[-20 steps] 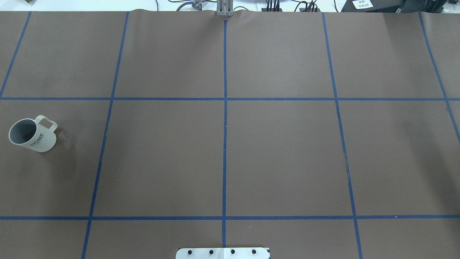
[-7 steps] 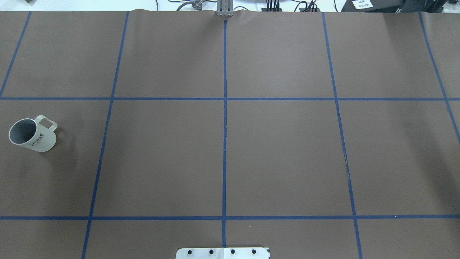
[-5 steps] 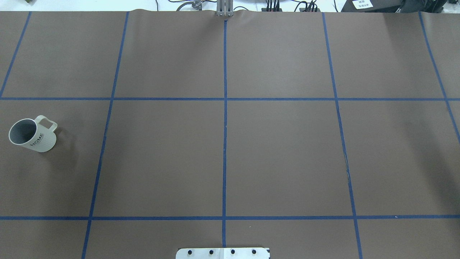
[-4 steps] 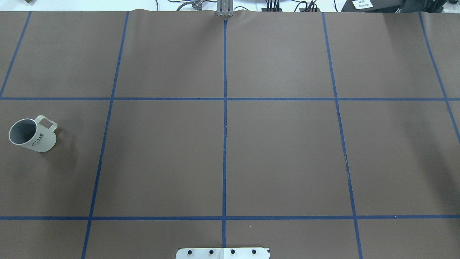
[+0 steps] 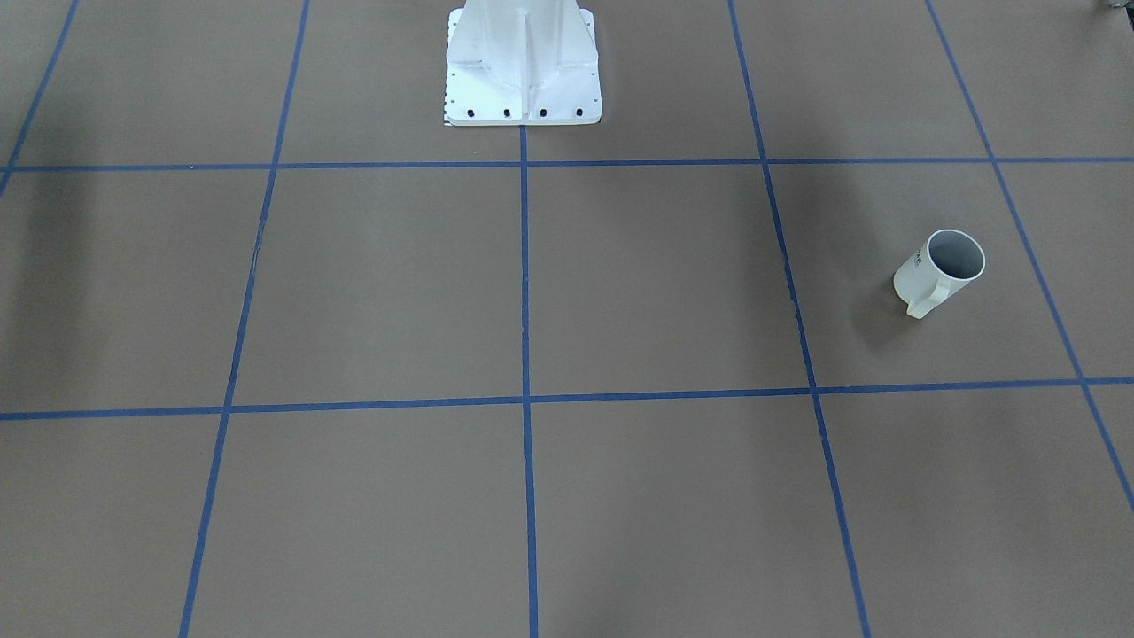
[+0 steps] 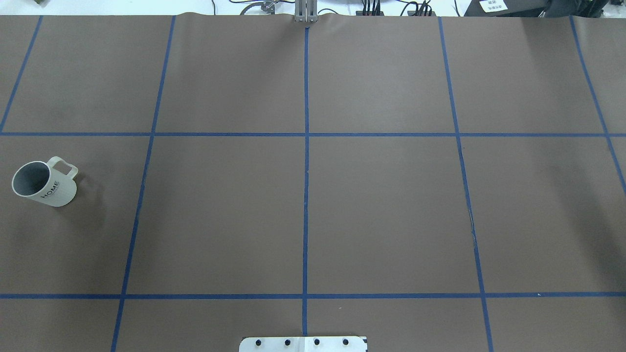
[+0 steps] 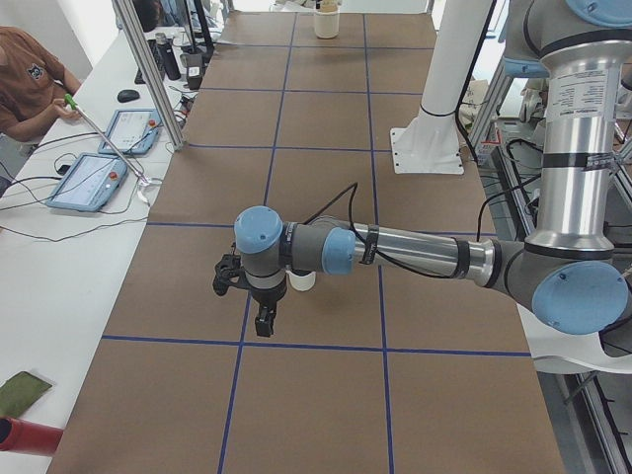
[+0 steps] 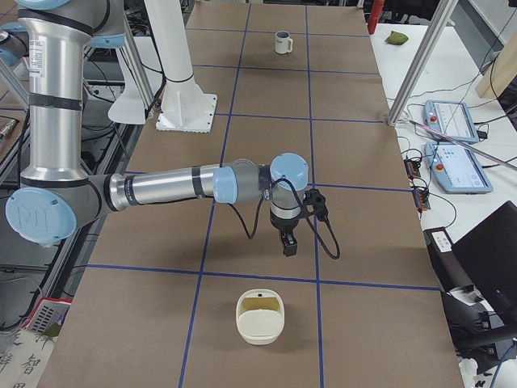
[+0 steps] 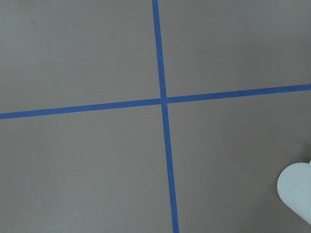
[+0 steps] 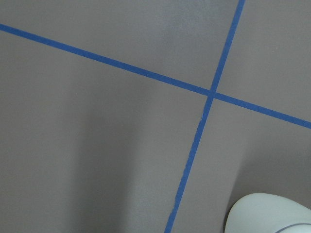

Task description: Left arm hands cup to right arm to dump lemon

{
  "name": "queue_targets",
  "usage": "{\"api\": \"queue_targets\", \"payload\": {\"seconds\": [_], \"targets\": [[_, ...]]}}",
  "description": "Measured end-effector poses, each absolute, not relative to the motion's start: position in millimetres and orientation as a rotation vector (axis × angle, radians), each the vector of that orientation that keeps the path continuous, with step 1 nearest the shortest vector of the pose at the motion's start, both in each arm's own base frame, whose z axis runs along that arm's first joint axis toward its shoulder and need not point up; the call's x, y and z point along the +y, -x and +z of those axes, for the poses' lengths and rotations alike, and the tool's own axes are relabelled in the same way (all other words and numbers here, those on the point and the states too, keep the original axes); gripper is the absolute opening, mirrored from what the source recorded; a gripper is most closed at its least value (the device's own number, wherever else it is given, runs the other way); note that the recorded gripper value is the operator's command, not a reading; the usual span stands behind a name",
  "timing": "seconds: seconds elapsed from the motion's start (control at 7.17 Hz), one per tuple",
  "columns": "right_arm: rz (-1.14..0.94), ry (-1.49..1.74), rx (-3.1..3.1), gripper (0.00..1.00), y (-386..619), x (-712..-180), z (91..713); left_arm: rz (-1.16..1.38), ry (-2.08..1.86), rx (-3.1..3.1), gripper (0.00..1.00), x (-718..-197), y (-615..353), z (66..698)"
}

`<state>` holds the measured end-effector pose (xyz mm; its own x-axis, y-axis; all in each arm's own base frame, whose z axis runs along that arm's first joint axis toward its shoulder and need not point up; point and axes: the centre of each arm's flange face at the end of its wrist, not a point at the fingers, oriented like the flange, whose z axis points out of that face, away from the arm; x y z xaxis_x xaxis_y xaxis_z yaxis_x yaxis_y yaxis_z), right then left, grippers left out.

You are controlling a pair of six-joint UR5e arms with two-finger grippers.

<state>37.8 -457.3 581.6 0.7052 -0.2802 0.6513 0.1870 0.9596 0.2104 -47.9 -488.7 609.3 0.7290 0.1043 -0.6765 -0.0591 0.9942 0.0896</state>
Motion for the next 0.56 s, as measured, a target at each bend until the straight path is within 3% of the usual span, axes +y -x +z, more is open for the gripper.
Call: {"api": "queue_targets", "payload": {"seconds": [0.56], "targets": [[-0.213,-0.107,-0.743,1.0,-38.2,-457.6,587.1,0.031,0.028,0.79,1.0,-495.4,43.5,638.8]]}}
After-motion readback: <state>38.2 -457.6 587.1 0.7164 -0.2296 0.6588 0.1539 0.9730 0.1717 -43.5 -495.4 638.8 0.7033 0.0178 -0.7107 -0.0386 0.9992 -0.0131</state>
